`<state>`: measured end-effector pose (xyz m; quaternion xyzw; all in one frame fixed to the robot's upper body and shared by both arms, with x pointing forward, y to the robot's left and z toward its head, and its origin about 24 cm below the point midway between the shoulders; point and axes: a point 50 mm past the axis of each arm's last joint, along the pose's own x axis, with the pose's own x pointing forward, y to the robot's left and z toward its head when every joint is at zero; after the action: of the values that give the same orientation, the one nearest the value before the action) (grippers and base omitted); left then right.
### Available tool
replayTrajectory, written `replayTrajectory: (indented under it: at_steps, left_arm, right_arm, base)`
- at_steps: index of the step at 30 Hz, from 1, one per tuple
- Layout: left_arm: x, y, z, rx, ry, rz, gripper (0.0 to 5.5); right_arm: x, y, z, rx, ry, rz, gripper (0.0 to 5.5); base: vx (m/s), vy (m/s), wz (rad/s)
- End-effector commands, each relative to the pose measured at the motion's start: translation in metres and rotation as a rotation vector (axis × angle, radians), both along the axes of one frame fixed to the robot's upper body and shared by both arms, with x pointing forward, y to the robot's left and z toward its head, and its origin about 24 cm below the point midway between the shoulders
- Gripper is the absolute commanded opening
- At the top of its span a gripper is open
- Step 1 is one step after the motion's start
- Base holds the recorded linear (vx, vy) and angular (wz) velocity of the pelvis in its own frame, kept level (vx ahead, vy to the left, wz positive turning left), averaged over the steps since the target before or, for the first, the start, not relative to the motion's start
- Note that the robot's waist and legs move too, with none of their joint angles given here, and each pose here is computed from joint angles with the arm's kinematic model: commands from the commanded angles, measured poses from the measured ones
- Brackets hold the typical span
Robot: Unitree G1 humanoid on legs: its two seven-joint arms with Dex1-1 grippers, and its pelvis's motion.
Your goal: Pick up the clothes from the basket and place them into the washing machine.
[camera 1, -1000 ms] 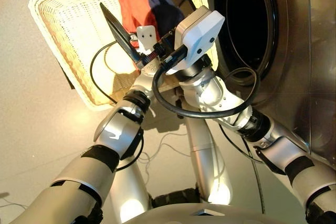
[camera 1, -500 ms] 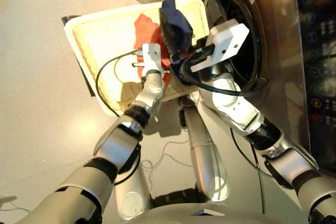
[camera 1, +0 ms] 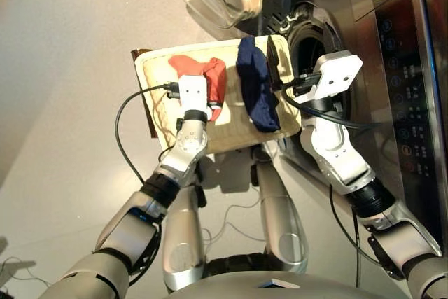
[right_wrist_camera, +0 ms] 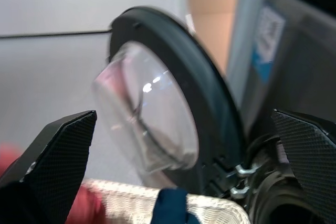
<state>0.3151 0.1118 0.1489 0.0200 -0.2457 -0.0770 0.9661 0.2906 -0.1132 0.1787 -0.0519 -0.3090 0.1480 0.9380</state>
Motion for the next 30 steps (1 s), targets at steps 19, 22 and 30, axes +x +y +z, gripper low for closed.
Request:
replayTrajectory:
  at_steps: [19,22,30]
  left_arm:
    - [-0.077,-0.021,0.091,-0.248,-0.424,-0.624,0.0]
    - [-0.082,-0.025,0.096,-0.232,-0.443,-0.665,0.0]
    - [-0.089,-0.035,0.099,-0.25,-0.444,-0.746,0.0]
  right_arm:
    - [-0.018,0.016,0.035,-0.34,-0.095,0.345,5.5]
    - [-0.015,0.027,0.04,-0.354,-0.128,0.345,5.5]
    - [-0.002,0.05,0.045,-0.362,-0.138,0.356,5.5]
  base:
    - [0.0,0.0,0.0]
    - [0.0,0.0,0.0]
    - [0.0,0.0,0.0]
